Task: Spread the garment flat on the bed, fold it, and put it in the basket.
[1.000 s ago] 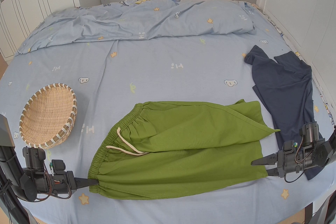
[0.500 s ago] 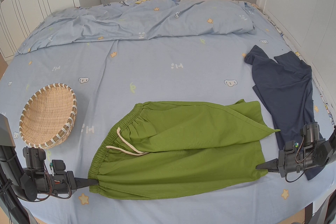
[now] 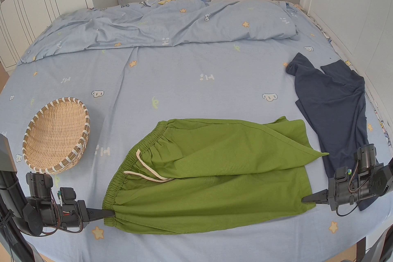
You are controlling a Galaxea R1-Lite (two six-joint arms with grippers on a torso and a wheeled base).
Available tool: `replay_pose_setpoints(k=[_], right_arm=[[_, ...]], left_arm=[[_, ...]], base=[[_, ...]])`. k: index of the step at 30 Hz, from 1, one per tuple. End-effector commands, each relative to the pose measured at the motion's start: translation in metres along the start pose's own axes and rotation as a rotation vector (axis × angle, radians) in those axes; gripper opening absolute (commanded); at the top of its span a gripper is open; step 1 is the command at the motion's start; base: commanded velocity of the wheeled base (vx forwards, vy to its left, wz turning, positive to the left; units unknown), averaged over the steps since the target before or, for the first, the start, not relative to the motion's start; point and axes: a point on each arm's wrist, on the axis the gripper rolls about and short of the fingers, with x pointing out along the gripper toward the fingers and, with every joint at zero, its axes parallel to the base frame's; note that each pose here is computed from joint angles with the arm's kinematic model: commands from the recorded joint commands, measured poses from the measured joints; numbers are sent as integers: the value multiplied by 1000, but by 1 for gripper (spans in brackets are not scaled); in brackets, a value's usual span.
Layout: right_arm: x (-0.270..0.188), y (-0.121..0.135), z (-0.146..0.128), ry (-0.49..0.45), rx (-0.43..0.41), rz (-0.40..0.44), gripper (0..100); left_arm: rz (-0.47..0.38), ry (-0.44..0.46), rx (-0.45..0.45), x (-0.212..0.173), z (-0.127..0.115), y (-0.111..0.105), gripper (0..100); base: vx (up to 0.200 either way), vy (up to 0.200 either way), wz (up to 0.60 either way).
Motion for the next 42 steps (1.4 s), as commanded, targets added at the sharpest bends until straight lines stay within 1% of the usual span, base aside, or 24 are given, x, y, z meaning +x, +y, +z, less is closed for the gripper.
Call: replay_pose_setpoints(k=[1,2,4,7,9,11,13,15,16,19,22,23,26,29,30,33,35,39,42], right_arm=[[-26,29,-16,-24,-48,11,0],[-30,33,-19,-24,-50,9,0],[-36,41,-20,-25,-58,11,0],[-38,43,-21,-13,-44,5,0],[-39,41,-28,13,-21,-9,0],[-39,37,-31,19,-28,-17,0],[-36,27,-42,50,-61,-39,0],[-34,20,-47,70,-69,-73,0],[-32,12,-51,92,-77,-108,0],[-29,6,-54,113,-105,-144,0],[-29,4,-57,117,-104,-146,0],[-28,3,-61,113,-113,-144,0],[-26,1,-65,107,-132,-142,0],[-25,-1,-68,101,-145,-150,0],[-22,-5,-69,108,-143,-171,0],[-16,-11,-66,113,-143,-197,0],[-13,-13,-66,115,-143,-200,0],[-11,-13,-69,118,-165,-196,0],[-11,-13,-71,124,-163,-198,0]], left_arm=[[7,4,-19,-5,-6,-4,0],[15,8,-36,-6,-7,-2,0],[40,-12,-73,-13,-7,1,0],[48,-36,-82,-19,-7,1,0],[49,-43,-82,-23,-8,-3,0],[49,-34,-84,-24,-9,-5,0],[47,-6,-94,-24,-14,-10,0],[46,3,-93,-24,-15,-13,0],[44,16,-93,-24,-17,-14,0],[51,34,-107,-24,-20,-13,0],[59,53,-103,-25,-23,-12,0],[68,78,-93,-25,-27,-10,0],[78,112,-52,-27,-33,-9,0],[86,122,-36,-30,-36,-7,0],[90,130,-27,-31,-38,-6,0],[99,124,-20,-34,-39,-4,0],[103,126,-19,-35,-40,-4,0],[102,160,-14,-35,-45,-4,0],[102,183,3,-36,-48,-4,0]], base=[[0,0,0],[0,0,0],[0,0,0],[0,0,0],[0,0,0],[0,0,0],[0,0,0],[0,0,0],[0,0,0],[0,0,0],[0,0,0],[0,0,0],[0,0,0],[0,0,0],[0,0,0],[0,0,0],[0,0,0],[0,0,0],[0,0,0]])
